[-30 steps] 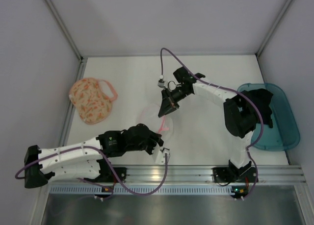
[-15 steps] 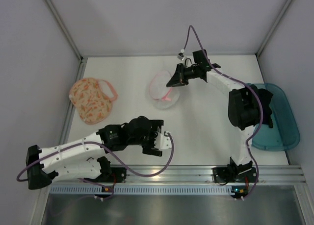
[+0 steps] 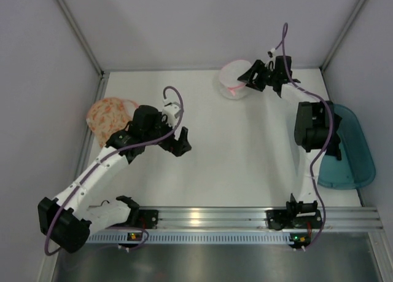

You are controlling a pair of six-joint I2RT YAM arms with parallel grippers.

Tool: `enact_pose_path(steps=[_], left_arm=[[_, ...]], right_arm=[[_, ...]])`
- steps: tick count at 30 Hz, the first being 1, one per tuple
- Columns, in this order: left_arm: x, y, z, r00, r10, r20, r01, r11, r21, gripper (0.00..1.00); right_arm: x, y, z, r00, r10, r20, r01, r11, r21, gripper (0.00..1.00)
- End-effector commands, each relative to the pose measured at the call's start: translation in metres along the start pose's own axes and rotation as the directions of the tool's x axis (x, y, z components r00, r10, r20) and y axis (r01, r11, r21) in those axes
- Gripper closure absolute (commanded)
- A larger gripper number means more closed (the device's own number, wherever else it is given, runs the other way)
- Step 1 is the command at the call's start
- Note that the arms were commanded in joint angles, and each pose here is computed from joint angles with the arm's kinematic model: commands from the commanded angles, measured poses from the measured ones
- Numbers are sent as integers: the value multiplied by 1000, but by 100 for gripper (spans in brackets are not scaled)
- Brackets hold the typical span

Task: Place the bra in the laundry bag and zip it closed
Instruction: Move the laundry bag to the center of the board.

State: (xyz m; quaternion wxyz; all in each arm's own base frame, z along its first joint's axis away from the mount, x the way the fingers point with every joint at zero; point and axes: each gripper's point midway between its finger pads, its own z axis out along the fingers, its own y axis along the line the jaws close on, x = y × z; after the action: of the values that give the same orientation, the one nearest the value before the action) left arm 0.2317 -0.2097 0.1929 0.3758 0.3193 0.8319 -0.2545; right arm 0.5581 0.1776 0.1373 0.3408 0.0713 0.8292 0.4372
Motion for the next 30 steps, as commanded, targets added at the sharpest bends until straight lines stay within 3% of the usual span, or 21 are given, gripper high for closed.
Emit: enact_pose_path(steps=[1,4,5,10,12,18,21,24,30], left_arm=[[-8,2,-9,970,-241,30,240,970,48,2],[-3,29,-14,941,-333,52,334,943,-5,2],[1,48,-18,920,-387,63,390,919,-54,2],[18,115,-37,876,-474,85,479,841,-252,2],[27,143,-46,854,-513,90,511,791,-336,2],[58,211,-68,803,-588,98,549,665,-507,2],[75,237,-74,789,-608,81,524,599,-605,2],[86,265,-82,791,-607,80,473,522,-710,2],[99,306,-82,813,-580,56,379,453,-807,2]], right_arm=[[-48,1,-9,983,-111,144,100,992,82,33],[-54,-9,-23,977,-129,170,103,982,156,7],[-55,-8,-27,977,-133,169,106,981,162,6],[-55,43,-79,953,-239,188,217,968,129,1],[-32,54,-93,962,-240,133,223,966,129,1],[32,160,-161,933,-359,33,358,933,46,1],[47,217,-192,900,-430,75,430,902,17,1],[62,253,-216,901,-429,72,431,902,-17,1],[86,281,-230,962,-272,-30,269,959,-84,1]])
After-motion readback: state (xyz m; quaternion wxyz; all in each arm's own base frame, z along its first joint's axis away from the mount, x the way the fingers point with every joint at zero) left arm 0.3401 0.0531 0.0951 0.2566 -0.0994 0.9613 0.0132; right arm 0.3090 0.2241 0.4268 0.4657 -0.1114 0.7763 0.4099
